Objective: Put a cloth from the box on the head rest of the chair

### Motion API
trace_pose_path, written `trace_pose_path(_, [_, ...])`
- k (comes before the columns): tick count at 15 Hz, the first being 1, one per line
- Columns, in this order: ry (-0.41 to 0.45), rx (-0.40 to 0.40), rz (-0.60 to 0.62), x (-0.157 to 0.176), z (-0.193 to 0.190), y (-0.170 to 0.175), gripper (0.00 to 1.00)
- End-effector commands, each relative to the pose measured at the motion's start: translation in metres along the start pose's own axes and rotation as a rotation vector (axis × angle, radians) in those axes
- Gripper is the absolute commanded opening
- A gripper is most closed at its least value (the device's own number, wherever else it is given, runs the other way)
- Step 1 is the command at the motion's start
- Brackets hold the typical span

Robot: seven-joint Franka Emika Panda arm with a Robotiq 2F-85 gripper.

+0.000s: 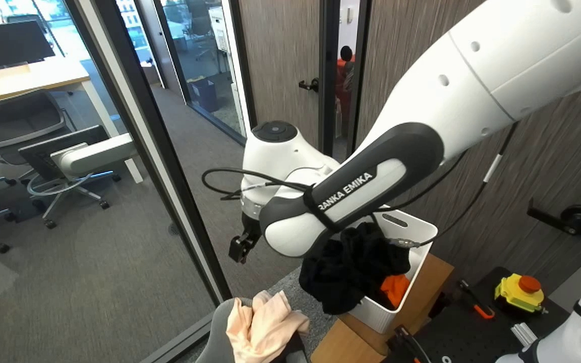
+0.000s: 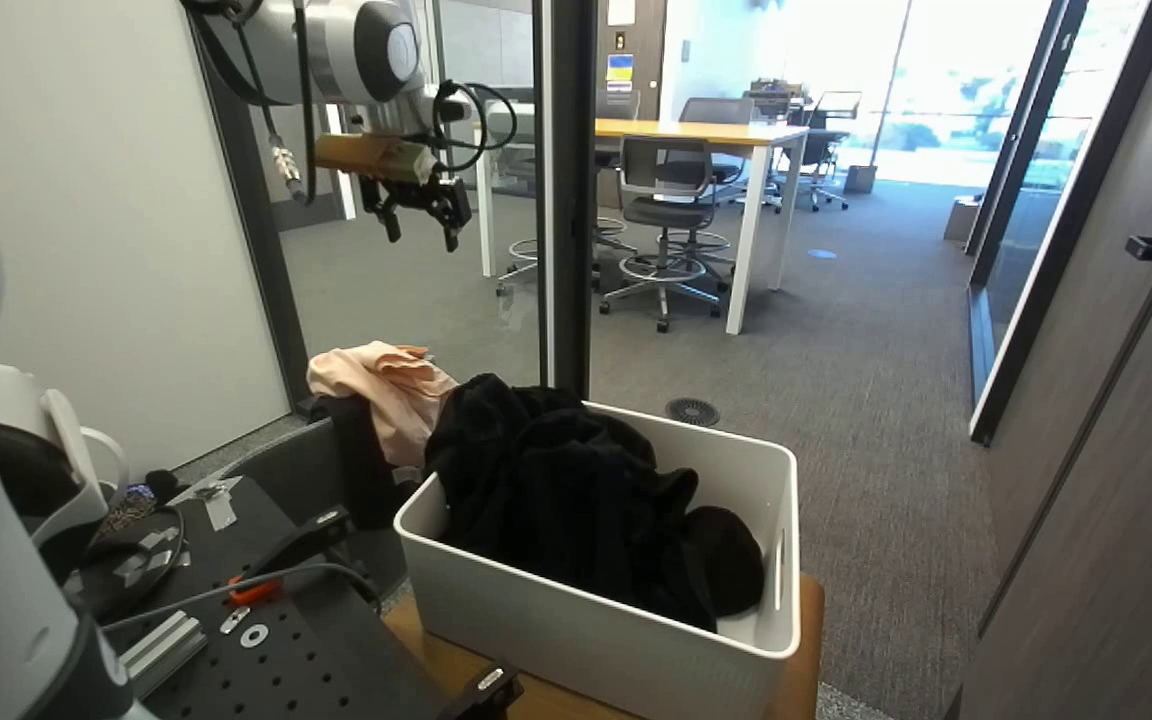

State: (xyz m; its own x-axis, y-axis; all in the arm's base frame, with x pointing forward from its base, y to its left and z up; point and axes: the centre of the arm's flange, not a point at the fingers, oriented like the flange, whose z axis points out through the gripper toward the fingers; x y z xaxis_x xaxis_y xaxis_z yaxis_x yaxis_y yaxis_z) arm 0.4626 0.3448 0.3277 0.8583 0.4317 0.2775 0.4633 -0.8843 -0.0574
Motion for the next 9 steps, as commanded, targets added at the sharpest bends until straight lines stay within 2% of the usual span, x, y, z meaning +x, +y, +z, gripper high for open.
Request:
trace_pose_path(1, [0.068, -0.135, 0.068, -0.035, -0.077, 0.042, 1.0])
trace_pose_path(5, [0.039, -0.286, 0.177, -0.081, -0.135, 0.086, 1.0])
trace_pose_path(9, [-0.045, -0.372, 0.302, -0.138, -0.181, 0.117, 1.0])
